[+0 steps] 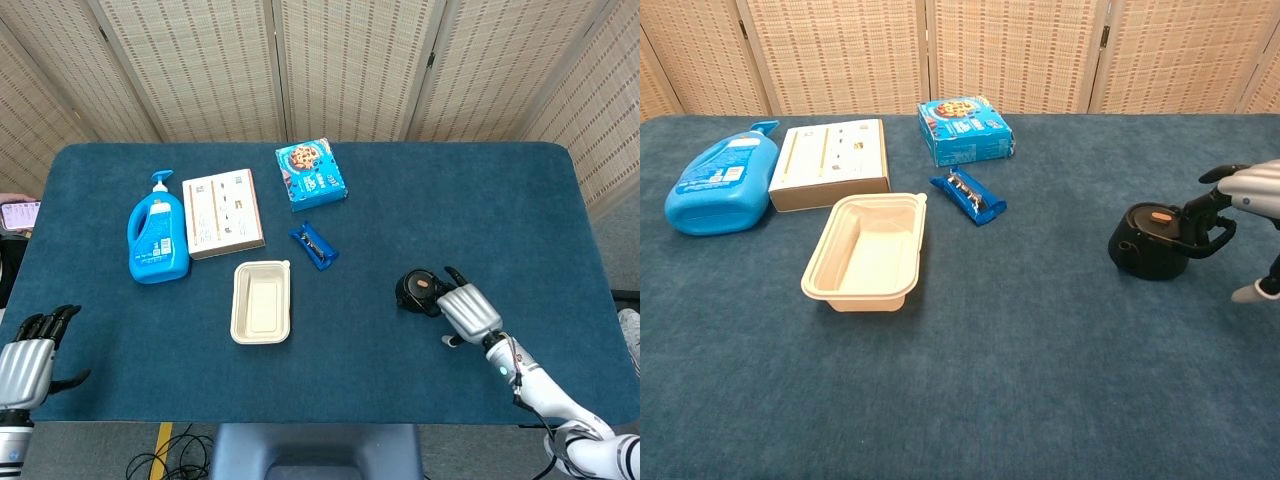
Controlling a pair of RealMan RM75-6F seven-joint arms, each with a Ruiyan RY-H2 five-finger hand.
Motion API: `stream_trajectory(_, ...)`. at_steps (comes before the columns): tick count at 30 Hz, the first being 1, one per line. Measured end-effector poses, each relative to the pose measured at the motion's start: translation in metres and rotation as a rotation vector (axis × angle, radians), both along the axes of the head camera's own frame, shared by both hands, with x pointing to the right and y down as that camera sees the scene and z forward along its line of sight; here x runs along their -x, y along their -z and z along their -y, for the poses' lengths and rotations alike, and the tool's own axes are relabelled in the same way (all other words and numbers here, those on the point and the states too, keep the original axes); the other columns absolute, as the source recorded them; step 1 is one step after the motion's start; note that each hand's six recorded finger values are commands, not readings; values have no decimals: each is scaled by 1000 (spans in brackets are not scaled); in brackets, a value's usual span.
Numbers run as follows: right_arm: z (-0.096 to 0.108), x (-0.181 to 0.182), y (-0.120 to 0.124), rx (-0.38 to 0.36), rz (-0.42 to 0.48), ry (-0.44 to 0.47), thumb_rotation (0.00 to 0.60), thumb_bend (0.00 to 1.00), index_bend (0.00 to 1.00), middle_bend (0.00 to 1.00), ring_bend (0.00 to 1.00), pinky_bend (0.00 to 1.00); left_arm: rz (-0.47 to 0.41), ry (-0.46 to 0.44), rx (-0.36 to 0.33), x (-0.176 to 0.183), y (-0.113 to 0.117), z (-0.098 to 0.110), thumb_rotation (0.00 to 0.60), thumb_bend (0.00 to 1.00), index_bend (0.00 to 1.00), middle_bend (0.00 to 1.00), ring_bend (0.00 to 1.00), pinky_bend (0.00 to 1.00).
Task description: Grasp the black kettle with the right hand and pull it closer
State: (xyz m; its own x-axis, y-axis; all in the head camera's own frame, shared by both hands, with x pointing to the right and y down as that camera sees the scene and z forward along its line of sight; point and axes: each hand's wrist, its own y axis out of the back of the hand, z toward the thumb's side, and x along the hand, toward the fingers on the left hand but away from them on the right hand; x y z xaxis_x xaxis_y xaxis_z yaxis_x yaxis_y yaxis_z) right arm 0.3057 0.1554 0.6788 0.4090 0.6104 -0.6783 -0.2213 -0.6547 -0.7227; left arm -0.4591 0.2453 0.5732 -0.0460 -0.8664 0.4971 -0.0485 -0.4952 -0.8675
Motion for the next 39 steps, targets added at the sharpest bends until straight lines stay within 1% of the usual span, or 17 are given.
stream_trajectory(7,-1,-2,-2,7,-10,-2,600,0,454,473,363,63,2,5,5,2,-1,-1,600,110,156,172,222,174)
stream_trajectory(17,-2,-3,-6,21,-32,2,600,0,469,483,365,63,-6,9,7,2,-2,-1,600,110,156,172,221,174)
stream_trajectory(31,-10,-10,-13,51,-68,0,600,0,487,502,373,64,-7,18,17,5,-4,-3,600,110,156,172,221,174)
stream_trajectory(36,-12,-9,-16,58,-74,1,600,0,520,540,412,63,-8,21,17,5,-3,-4,600,111,156,172,221,174)
stream_trajectory(39,-11,-7,-16,59,-70,-4,600,0,559,597,470,64,-6,25,18,7,-3,-4,600,111,156,172,221,174)
